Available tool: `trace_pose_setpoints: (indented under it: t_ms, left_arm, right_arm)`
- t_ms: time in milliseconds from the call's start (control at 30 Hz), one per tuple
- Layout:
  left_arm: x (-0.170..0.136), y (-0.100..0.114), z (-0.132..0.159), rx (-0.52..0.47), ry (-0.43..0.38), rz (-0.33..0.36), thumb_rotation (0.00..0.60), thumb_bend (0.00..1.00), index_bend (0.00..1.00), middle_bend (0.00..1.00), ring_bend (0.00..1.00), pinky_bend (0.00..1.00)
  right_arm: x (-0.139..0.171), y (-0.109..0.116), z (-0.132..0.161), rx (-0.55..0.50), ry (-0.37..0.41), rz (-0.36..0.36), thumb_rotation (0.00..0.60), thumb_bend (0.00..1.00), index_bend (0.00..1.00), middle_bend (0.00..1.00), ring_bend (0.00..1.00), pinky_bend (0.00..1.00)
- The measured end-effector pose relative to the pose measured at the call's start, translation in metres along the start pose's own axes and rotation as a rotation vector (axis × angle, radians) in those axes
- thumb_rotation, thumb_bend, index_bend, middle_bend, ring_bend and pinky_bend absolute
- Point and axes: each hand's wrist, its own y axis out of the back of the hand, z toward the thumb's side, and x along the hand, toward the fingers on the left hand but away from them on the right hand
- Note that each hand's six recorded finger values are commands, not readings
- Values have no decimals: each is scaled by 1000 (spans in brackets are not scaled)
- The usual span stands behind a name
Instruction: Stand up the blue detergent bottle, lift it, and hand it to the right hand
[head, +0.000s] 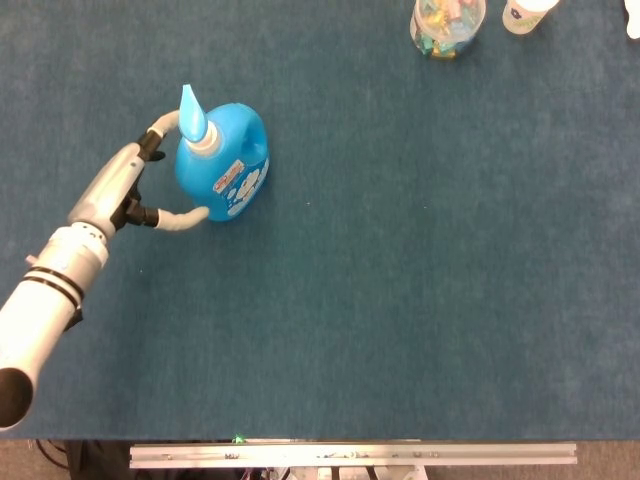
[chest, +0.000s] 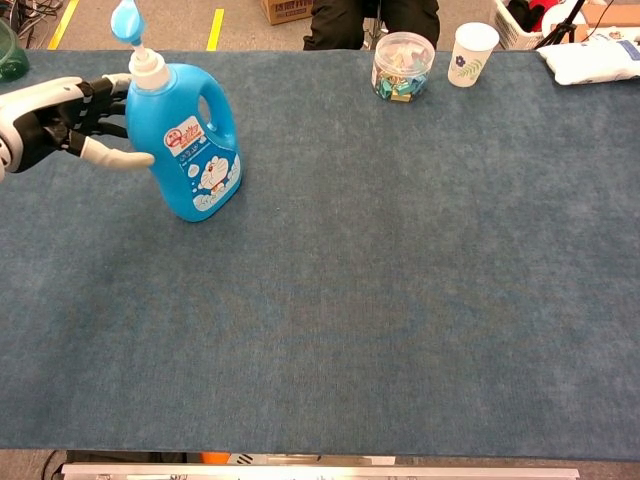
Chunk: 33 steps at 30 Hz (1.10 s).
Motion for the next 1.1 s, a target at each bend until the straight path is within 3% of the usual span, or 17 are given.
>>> trace_pose_setpoints:
  t_ms: [500,667,900,1100]
  left_arm:
    - [21,-12,8,-47,3,34,600,209,0,0,0,158]
    - [28,-11,5,-29,5,56,600,209,6,80,9,258]
    - [34,-11,4,19,-11,57,600,209,216,247,171,385]
    - [39,-17,12,73,-48,-3,600,209,299,276,186,407]
  right_arm:
    - [5,1,-8,-2,-21,-2,600,6,220,306,192,205]
    - [6,2,-10,0,-28,-1,600,6,220,305,192,205]
    - [8,2,-10,4,-33,-2,600,6,220,305,192,205]
    - [9,3,-8,6,-34,-1,600,6,220,305,192,205]
